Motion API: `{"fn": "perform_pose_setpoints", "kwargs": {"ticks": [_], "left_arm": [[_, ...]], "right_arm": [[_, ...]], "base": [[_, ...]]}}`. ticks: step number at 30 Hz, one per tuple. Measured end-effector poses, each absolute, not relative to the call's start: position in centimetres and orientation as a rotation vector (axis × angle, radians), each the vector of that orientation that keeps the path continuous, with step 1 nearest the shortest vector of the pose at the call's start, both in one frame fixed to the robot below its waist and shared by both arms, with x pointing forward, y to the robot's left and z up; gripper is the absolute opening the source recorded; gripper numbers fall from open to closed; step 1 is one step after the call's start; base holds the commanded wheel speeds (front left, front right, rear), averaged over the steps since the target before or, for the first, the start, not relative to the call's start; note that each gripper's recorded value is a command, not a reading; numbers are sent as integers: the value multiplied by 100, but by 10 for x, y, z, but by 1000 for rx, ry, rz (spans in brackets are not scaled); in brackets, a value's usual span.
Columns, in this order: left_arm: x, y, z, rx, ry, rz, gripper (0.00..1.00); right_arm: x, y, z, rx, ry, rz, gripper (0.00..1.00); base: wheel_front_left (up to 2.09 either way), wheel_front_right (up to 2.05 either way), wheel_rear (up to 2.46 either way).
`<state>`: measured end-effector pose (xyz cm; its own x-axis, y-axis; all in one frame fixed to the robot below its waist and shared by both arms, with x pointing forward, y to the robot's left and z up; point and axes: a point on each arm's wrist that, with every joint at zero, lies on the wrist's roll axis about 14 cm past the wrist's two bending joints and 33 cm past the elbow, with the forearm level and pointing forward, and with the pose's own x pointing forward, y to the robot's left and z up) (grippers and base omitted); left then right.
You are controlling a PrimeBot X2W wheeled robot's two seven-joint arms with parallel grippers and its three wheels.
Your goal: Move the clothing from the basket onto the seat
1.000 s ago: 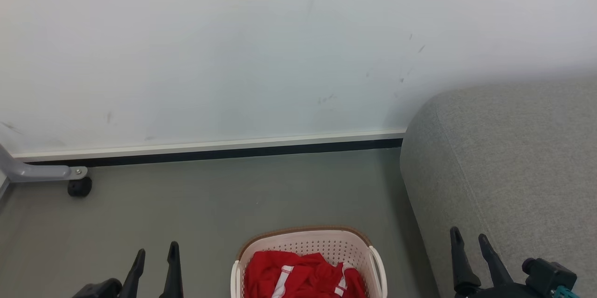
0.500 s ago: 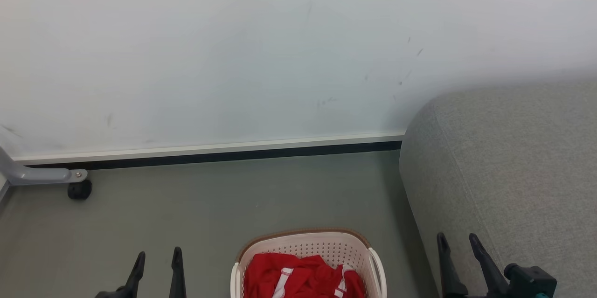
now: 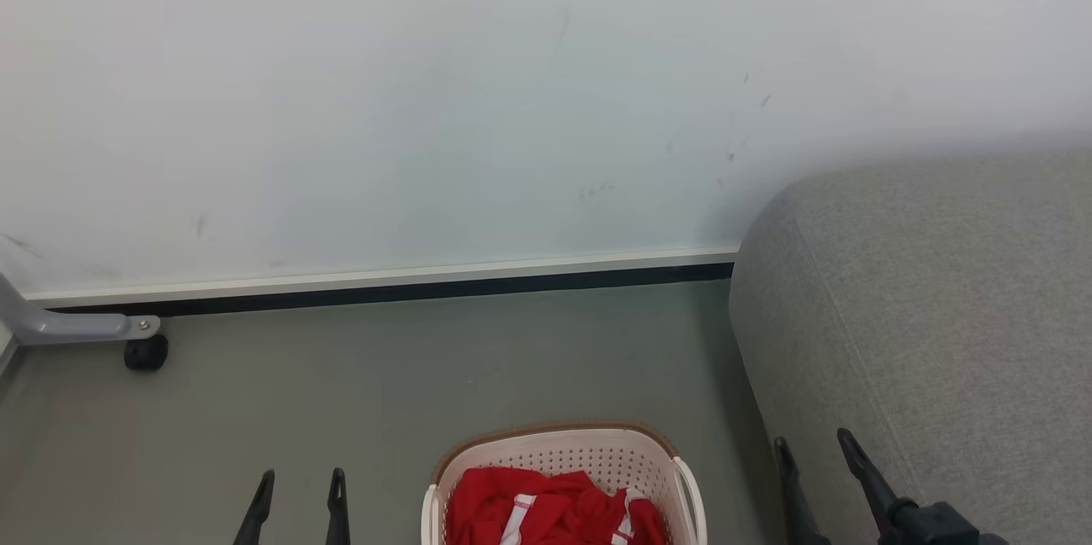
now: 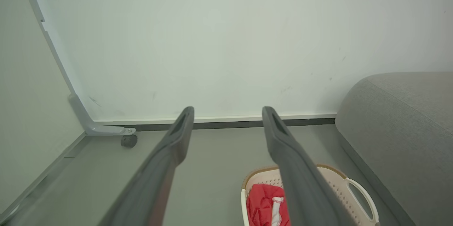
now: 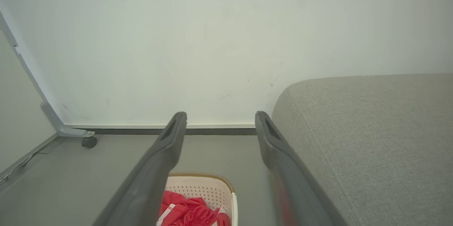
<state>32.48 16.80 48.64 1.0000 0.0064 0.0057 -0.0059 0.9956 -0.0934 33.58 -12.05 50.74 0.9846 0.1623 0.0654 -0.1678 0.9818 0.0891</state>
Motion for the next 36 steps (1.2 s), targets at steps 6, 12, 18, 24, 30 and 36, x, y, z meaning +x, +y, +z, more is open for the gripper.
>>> {"fn": "perform_pose_setpoints", "kwargs": {"ticks": [6, 12, 18, 24, 30, 36], "left_arm": [[323, 165, 487, -76, -12, -1, 100], [323, 166, 485, -77, -8, 2, 100], [323, 167, 484, -78, -3, 5, 100], [323, 166, 483, -81, -1, 0, 100], [323, 167, 483, -81, 0, 1, 100], [325, 165, 479, -82, 12, -3, 100]], "right_arm": [[333, -117, 508, 68, -69, 179, 100], [333, -118, 508, 68, -68, 178, 100], [333, -118, 507, 67, -67, 176, 100], [333, -119, 507, 67, -66, 174, 100], [333, -119, 507, 68, -65, 174, 100], [334, -119, 504, 72, -56, 172, 100]], "base": [[0, 0, 0], [0, 0, 0], [0, 0, 0], [0, 0, 0], [0, 0, 0], [0, 0, 0]]}}
